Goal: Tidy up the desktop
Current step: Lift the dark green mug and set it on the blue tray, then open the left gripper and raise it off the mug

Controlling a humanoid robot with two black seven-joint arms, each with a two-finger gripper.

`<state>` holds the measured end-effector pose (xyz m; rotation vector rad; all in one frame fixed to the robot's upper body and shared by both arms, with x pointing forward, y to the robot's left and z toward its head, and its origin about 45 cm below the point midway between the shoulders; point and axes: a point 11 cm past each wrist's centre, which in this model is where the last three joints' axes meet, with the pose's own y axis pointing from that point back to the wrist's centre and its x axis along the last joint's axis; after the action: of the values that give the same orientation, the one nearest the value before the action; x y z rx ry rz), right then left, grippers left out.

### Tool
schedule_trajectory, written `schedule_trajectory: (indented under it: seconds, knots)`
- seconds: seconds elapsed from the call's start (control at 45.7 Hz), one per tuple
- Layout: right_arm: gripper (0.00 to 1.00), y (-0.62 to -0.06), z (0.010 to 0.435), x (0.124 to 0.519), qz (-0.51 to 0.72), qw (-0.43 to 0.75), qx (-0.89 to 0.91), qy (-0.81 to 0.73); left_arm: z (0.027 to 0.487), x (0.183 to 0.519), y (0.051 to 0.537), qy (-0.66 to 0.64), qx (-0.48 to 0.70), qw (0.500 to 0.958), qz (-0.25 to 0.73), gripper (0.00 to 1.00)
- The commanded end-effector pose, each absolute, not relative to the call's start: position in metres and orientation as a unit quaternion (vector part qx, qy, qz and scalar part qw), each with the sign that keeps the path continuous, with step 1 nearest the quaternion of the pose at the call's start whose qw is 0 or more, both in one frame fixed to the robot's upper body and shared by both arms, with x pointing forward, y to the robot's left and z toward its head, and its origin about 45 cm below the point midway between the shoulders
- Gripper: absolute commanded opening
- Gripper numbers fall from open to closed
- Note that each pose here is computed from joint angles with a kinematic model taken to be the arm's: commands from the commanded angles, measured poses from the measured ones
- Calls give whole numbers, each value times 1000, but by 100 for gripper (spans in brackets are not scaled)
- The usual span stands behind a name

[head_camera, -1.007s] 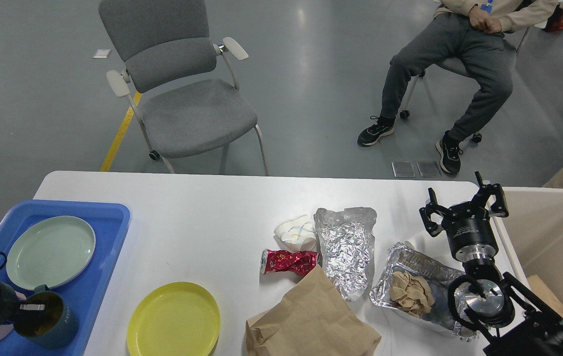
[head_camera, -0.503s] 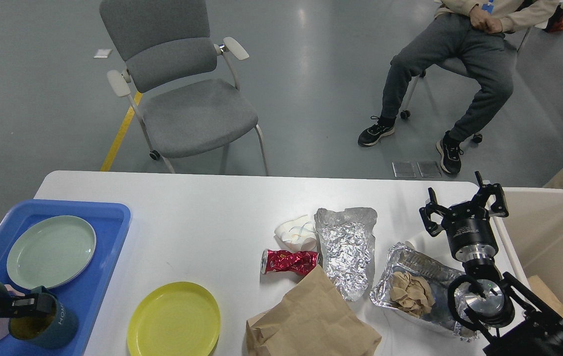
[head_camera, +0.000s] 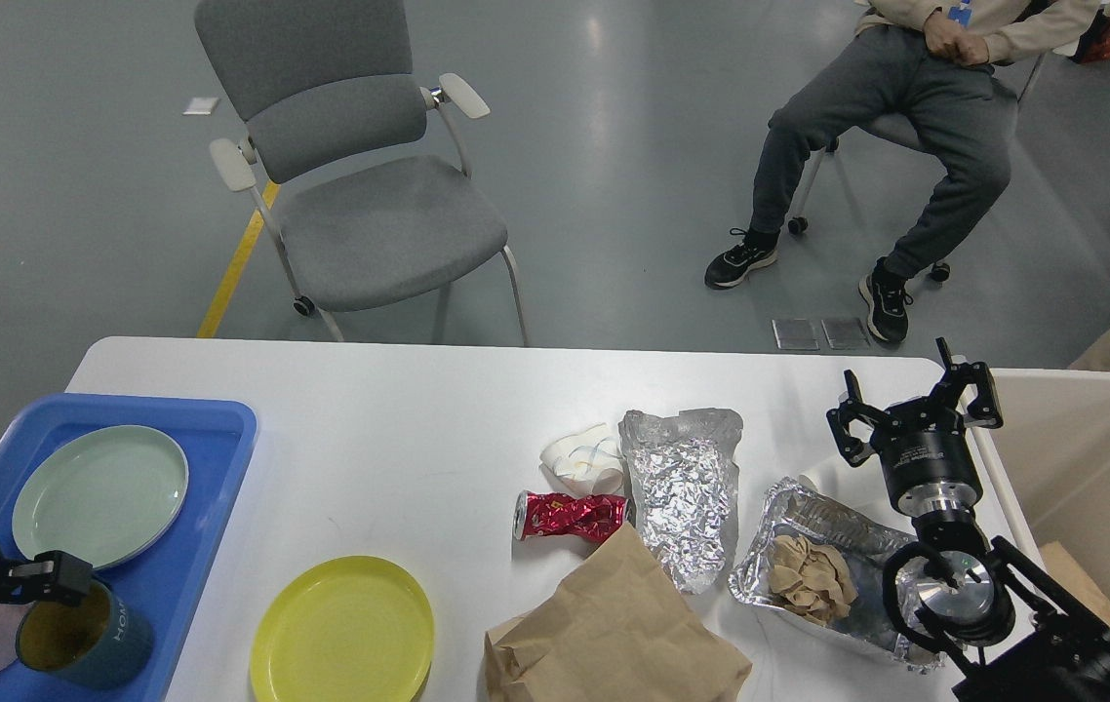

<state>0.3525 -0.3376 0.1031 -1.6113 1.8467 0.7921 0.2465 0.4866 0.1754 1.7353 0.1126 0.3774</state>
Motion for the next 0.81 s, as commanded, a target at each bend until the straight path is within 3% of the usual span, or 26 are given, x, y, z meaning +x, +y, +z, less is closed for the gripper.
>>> schedule_trajectory:
  seconds: [0.0, 0.131, 0.35, 0.438, 0.569, 0.788]
  knots:
    - [100, -337, 103, 353, 295, 279, -601, 688, 199, 253, 477, 59, 754, 631, 172, 93]
    - [100, -337, 103, 353, 295, 279, -601, 688, 243, 286, 443, 33, 749, 642, 157, 95]
    - [100, -338, 103, 353, 295, 280, -601, 688, 336, 329, 350, -4, 775, 632, 33, 96]
    - [100, -337, 103, 353, 295, 280, -601, 688, 365, 337, 315, -7, 766, 642, 41, 96]
    - [100, -337, 103, 353, 296, 280, -601, 688, 400, 342, 261, -29, 746, 662, 66, 96]
    - [100, -338, 103, 353, 295, 279, -600, 689, 432, 317, 194, -73, 705, 703, 61, 96]
